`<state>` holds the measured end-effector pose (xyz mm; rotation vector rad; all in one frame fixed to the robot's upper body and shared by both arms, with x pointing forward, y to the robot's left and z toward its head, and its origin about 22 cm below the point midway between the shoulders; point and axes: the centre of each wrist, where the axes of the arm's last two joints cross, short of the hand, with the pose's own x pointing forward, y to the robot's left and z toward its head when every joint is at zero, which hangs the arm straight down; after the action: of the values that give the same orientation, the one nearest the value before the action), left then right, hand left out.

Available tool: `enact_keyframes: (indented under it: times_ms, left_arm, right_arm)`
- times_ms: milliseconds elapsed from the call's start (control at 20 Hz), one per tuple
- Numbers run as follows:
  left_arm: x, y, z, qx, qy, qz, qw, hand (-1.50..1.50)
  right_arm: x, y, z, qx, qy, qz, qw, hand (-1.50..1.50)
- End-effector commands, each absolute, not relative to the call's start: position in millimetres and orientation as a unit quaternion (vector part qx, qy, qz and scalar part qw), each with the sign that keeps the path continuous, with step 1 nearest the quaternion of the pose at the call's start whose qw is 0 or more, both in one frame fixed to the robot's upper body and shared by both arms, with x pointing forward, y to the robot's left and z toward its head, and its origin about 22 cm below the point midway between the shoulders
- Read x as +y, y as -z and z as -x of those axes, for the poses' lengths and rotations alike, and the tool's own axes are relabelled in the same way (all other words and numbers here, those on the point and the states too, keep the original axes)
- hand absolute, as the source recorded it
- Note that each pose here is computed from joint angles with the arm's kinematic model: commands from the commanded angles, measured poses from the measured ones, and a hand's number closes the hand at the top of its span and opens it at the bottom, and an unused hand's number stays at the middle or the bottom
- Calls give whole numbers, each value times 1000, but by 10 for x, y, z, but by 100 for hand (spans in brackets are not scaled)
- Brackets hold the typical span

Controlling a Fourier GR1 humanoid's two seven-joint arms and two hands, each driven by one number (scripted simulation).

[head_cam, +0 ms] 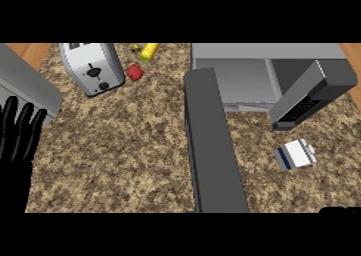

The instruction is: Pick up the milk, place it into the microwave and close the microwave

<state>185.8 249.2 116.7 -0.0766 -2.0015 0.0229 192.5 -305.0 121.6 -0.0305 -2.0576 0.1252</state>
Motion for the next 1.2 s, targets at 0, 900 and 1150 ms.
enact_keyframes:
  times_ms: [0,900,1150]
  left_arm:
    - [2579,-1265,-1535,-831,-22,54,553,-150]
    - [2858,-1424,-752,-835,-17,44,549,-150]
    - [2844,-1380,-772,-832,-20,59,551,-150]
  right_arm:
    - [-3231,-1123,-1753,-852,-43,14,521,-150]
    - [-3372,-388,-1859,-802,-14,103,589,-150]
    - [-3502,53,-1937,-774,-10,153,614,-150]
